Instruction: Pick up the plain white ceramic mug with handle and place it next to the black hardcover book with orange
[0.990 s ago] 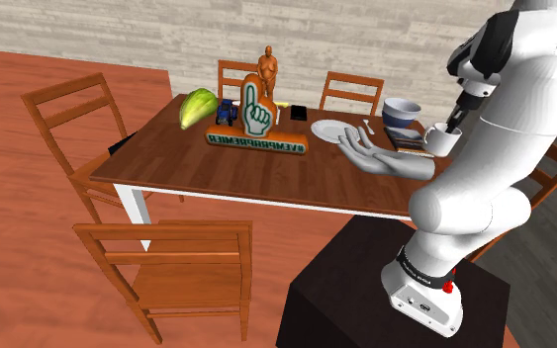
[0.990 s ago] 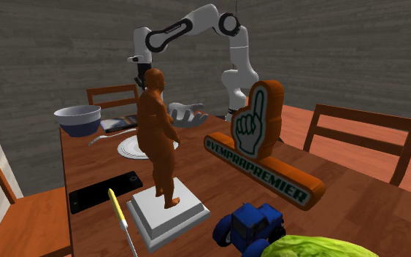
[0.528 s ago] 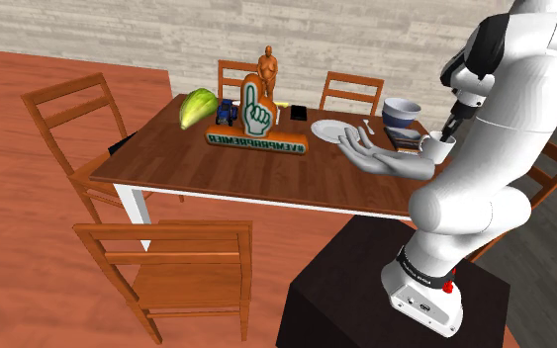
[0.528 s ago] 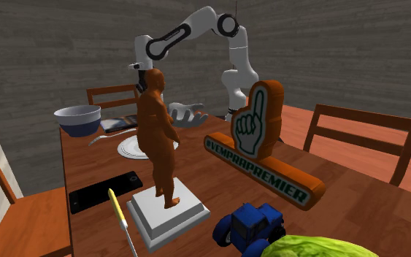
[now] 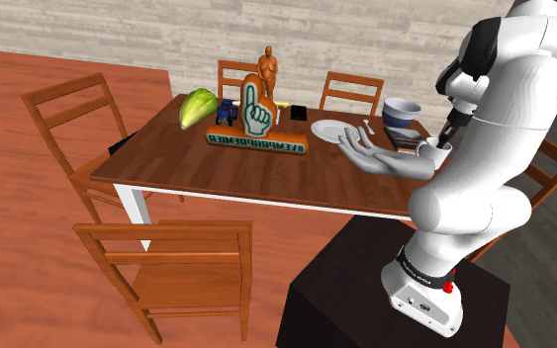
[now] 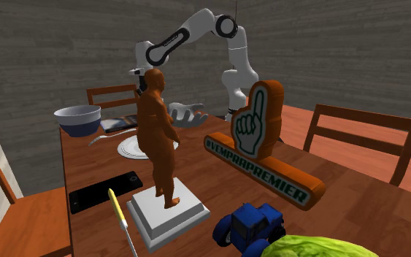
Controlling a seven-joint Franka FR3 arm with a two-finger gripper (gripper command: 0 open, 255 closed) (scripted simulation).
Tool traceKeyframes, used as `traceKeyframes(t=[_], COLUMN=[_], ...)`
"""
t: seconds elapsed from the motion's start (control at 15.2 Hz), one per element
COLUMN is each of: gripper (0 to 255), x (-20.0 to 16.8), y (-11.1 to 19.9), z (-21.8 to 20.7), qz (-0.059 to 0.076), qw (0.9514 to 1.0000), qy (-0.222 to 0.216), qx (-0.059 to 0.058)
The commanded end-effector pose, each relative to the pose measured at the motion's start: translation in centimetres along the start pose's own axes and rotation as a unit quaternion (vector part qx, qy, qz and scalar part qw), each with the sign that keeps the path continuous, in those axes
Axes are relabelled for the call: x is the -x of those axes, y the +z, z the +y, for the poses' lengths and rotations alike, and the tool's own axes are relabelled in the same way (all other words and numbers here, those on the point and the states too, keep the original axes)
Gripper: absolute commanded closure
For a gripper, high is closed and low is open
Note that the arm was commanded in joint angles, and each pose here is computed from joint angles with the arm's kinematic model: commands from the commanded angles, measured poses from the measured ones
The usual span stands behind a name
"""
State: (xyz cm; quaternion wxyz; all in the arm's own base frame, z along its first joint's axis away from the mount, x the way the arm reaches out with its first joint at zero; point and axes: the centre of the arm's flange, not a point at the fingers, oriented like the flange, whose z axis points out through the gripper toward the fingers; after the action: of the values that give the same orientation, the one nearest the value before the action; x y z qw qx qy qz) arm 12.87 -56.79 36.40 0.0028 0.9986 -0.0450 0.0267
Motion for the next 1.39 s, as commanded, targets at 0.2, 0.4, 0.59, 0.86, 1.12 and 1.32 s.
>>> traceKeyframes(t=[0.2, 0.4, 0.59, 0.86, 1.12, 1.32], gripper=[255, 0, 0, 0, 0, 0], x=[0.0, 0.0, 0.0, 0.0, 0.0, 0.0], y=[0.1, 0.0, 0.0, -4.9, -4.9, -4.9], z=[0.0, 0.0, 0.0, 0.0, 0.0, 0.0], qz=[0.000, 0.000, 0.000, 0.000, 0.000, 0.000], qw=[1.0000, 1.0000, 1.0000, 1.0000, 1.0000, 1.0000], qy=[0.000, 0.000, 0.000, 0.000, 0.000, 0.000], qx=[0.000, 0.000, 0.000, 0.000, 0.000, 0.000])
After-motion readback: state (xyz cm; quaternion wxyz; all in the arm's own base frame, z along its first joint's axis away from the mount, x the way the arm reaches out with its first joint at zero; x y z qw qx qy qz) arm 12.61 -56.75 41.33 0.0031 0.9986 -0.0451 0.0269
